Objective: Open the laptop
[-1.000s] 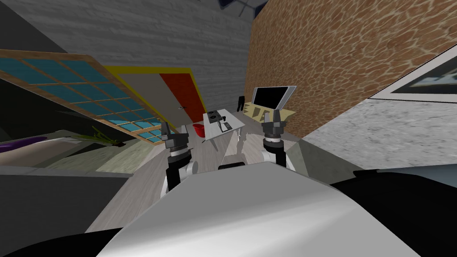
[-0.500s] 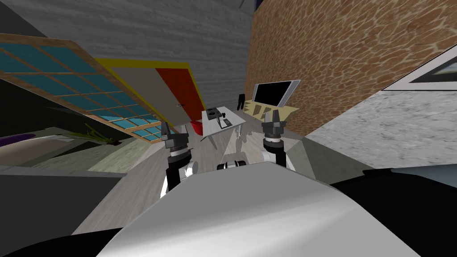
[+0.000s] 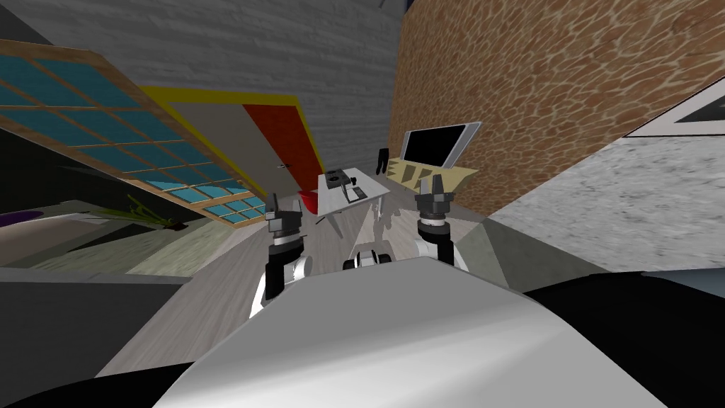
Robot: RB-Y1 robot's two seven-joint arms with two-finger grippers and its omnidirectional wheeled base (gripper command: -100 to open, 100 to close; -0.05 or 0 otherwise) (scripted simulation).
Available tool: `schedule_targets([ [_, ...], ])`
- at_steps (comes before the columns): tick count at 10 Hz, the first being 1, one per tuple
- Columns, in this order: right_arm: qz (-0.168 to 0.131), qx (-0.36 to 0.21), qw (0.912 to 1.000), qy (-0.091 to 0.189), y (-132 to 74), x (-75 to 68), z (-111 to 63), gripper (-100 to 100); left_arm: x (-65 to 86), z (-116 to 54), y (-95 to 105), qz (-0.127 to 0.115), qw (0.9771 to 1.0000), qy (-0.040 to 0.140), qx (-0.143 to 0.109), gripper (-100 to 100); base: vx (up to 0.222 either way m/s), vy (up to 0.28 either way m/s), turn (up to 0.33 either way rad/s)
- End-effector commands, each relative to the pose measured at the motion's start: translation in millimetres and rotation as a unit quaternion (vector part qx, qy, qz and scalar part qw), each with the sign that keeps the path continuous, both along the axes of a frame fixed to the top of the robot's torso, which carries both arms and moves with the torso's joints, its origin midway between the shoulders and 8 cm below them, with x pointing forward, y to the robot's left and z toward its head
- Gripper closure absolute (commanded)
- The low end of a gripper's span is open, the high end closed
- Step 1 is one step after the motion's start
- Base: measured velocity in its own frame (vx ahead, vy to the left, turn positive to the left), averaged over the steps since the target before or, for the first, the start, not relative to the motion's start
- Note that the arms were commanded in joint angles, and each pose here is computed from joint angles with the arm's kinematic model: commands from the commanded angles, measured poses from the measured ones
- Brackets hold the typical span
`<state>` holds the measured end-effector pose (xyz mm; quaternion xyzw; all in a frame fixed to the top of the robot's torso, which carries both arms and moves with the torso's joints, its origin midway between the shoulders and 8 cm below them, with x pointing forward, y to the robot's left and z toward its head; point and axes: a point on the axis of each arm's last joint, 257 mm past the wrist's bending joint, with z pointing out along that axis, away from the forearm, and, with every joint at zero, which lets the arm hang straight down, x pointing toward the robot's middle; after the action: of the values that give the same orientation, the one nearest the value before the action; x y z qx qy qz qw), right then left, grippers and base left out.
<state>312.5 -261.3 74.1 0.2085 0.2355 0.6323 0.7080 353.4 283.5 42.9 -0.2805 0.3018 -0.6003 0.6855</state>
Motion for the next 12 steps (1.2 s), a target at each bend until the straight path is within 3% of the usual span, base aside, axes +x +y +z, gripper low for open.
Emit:
schedule_targets([
  [1,0.0,0.0,1.0,0.0,0.0,0.0,0.0,0,14.4,-12.4,2.9,0.009,0.9994,0.029,0.015,-100,0.081,-0.094,0.009],
  [6,0.0,0.0,1.0,0.0,0.0,0.0,0.0,0,42.2,-41.5,15.0,0.036,0.9948,0.089,0.035,-100,0.093,-0.088,0.01],
  [12,0.0,0.0,1.0,0.0,0.0,0.0,0.0,0,68.2,-73.4,30.9,0.065,0.9846,0.152,0.057,-100,0.087,-0.085,0.009],
])
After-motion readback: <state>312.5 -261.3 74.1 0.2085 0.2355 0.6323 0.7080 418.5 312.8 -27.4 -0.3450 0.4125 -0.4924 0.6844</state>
